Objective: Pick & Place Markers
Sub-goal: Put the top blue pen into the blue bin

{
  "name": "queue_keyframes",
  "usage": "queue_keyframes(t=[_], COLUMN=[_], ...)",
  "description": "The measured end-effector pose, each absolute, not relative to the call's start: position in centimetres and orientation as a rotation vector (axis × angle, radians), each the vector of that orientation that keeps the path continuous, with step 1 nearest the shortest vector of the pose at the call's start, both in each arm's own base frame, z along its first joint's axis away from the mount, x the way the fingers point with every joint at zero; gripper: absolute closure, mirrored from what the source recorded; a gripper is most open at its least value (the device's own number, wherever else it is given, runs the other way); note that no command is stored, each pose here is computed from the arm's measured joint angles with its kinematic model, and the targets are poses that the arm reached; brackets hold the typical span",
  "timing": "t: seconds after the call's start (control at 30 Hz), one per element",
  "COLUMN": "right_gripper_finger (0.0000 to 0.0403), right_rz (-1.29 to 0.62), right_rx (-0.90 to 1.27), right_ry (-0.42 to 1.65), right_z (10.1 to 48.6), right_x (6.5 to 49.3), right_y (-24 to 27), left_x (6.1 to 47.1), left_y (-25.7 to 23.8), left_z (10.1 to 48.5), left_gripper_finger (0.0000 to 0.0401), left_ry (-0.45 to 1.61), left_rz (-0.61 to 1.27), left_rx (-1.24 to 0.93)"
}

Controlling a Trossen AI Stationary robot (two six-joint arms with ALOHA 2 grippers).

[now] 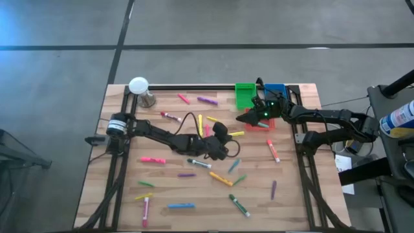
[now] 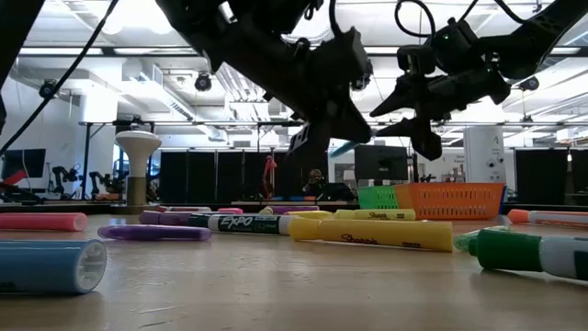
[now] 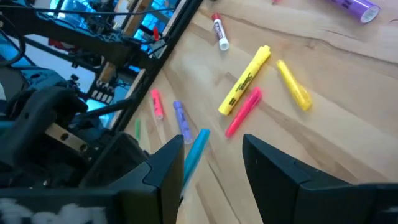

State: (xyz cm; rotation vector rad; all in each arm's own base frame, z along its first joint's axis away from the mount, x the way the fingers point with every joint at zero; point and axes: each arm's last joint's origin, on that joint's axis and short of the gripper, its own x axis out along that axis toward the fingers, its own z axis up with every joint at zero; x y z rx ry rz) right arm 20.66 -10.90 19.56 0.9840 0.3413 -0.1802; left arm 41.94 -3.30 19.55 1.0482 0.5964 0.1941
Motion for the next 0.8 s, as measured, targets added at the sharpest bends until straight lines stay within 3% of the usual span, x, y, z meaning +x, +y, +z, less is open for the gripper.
queue_keyframes(t=[0.13, 0.57, 0.8], right_gripper_finger=[0.0245, 0.0245, 0.0245], right_rz=[-0.163, -0.132, -0.093], right_rx=[0.951, 0.870, 0.668], right_ry=[0.345, 0.342, 0.351], right_z=[19.6, 20.0, 19.9], right_x=[20.7, 20.8, 20.8], right_y=[-10.9, -10.9, -10.9], left_x=[42.0, 41.7, 40.5], left_y=[-3.6, -1.2, 1.6], left_z=[19.7, 20.8, 20.3], left_gripper_finger=[0.0376, 0.0376, 0.0376], left_ry=[0.556, 0.361, 0.211], left_rz=[0.165, -0.125, -0.147], left_rx=[0.987, 0.438, 0.181])
